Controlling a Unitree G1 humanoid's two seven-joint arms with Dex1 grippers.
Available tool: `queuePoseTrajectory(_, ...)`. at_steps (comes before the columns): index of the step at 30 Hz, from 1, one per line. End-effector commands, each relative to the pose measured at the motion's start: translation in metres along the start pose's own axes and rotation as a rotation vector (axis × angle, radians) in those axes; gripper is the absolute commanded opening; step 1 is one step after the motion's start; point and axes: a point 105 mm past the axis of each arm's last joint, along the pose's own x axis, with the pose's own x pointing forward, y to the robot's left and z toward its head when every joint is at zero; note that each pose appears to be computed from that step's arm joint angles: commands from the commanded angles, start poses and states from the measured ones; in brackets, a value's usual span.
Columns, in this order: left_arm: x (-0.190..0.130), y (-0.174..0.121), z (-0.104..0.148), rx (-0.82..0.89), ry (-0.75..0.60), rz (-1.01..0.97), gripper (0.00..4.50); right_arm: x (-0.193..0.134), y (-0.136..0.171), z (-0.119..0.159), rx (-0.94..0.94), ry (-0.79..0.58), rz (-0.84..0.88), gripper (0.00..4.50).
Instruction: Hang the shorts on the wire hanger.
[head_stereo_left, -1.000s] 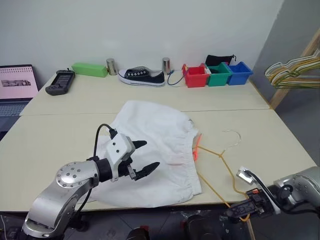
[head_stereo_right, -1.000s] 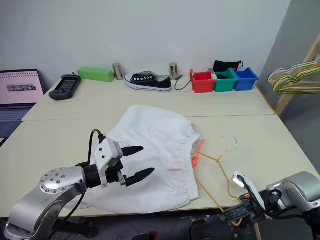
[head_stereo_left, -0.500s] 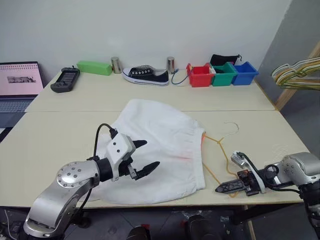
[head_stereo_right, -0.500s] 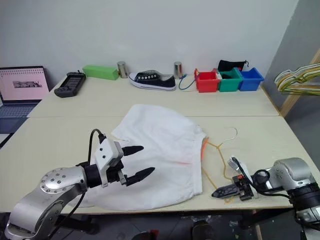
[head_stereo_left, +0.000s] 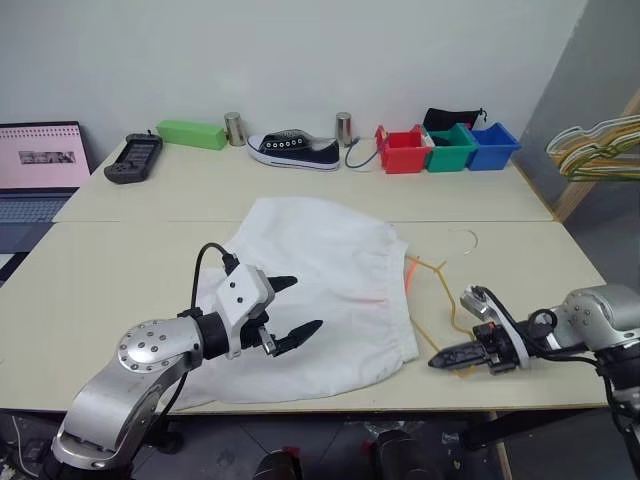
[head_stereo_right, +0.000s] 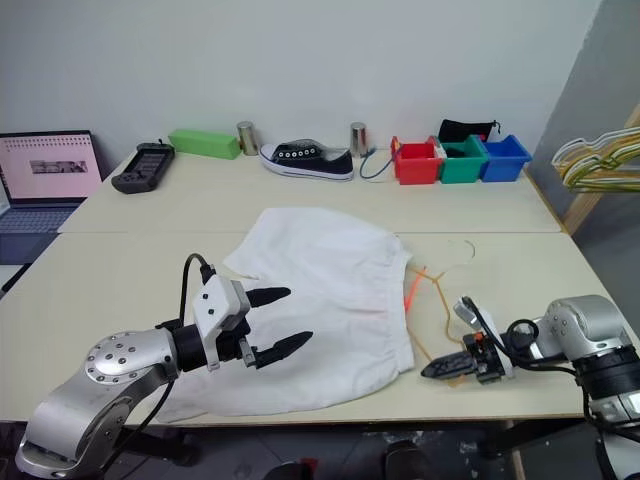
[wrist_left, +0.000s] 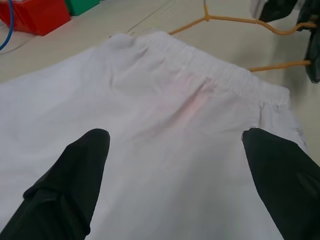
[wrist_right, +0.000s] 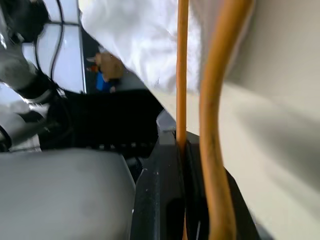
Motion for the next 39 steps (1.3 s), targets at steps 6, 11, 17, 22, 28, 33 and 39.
queuePoseTrajectory(6, 0.003, 0.000, -0.021, 0.152, 0.115, 0.030, 4.49, -0.007, -0.008, 0.006, -0.014, -0.024, -0.039, 0.00)
queuePoseTrajectory(11, 0.006, -0.001, -0.052, 0.292, 0.245, -0.002, 4.49, -0.004, -0.007, 0.009, -0.012, -0.020, -0.029, 0.00)
queuePoseTrajectory(17, 0.003, -0.019, -0.069, 0.313, 0.299, -0.101, 4.49, -0.002, -0.013, 0.008, -0.002, -0.013, -0.055, 0.00)
queuePoseTrajectory(22, -0.007, -0.026, -0.081, 0.376, 0.364, -0.172, 4.49, -0.004, -0.011, 0.037, 0.014, -0.109, -0.052, 0.00)
queuePoseTrajectory(28, -0.007, -0.030, -0.085, 0.393, 0.374, -0.213, 4.49, -0.009, -0.012, 0.070, 0.022, -0.208, -0.068, 0.00)
queuePoseTrajectory(33, -0.009, -0.032, -0.087, 0.395, 0.380, -0.224, 4.49, -0.013, -0.008, 0.083, -0.039, -0.230, -0.080, 0.00)
queuePoseTrajectory(39, -0.011, -0.004, -0.063, 0.317, 0.307, -0.118, 4.49, -0.019, -0.005, 0.086, -0.337, -0.164, -0.181, 0.00)
